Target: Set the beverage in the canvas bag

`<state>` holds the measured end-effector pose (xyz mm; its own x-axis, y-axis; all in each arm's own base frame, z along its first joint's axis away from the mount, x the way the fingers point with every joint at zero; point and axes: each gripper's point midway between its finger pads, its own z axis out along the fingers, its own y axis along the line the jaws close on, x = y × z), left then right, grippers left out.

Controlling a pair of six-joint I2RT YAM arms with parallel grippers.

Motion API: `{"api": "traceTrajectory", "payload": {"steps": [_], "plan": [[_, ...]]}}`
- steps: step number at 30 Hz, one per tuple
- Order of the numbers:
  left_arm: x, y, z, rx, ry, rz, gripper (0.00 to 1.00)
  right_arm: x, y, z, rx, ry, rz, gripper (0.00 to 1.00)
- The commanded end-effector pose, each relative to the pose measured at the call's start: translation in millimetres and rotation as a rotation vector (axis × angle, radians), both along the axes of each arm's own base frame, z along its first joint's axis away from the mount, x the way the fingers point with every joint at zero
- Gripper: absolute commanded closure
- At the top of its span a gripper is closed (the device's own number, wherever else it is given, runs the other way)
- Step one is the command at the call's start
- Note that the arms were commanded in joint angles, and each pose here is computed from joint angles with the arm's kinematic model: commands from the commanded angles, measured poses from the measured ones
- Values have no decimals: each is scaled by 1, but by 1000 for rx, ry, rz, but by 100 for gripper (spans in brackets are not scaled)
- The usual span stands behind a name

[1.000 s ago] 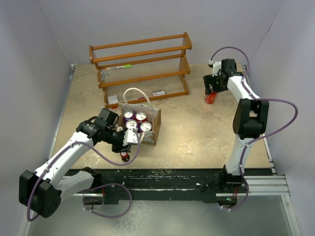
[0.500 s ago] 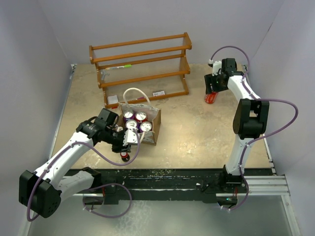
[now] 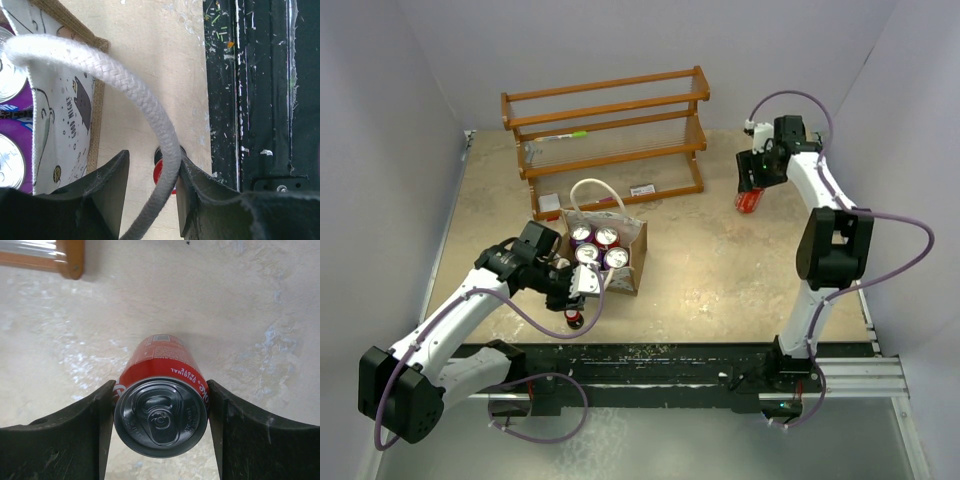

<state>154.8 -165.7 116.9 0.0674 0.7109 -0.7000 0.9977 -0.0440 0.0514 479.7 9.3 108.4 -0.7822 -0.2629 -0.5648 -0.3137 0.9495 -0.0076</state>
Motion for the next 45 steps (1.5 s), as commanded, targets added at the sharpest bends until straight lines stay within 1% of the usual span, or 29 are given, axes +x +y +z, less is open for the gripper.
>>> {"api": "traceTrajectory", "payload": {"steps": [1,6,11,15,17,21,28,38,45], "plan": [[-3,6,0,35,-19,-37,56,-6,30,104,75,-224,108,80],[-3,10,-1,56,-34,-42,56,-35,71,150,124,-304,246,84],[-2,8,0,44,-36,-44,56,-79,146,195,120,-431,474,84],[-1,8,1,48,-26,-45,56,-122,200,225,206,-501,668,84],[-1,7,0,50,-21,-43,56,-141,224,231,241,-507,758,84],[-1,6,-1,41,-11,-40,57,-166,263,229,266,-496,896,84],[-2,5,-2,36,-8,-36,57,-184,312,209,265,-438,1018,85],[-2,5,-1,32,-11,-35,57,-201,362,194,262,-390,1113,87],[-2,5,0,30,-16,-34,57,-201,372,198,272,-399,1115,88]]}}
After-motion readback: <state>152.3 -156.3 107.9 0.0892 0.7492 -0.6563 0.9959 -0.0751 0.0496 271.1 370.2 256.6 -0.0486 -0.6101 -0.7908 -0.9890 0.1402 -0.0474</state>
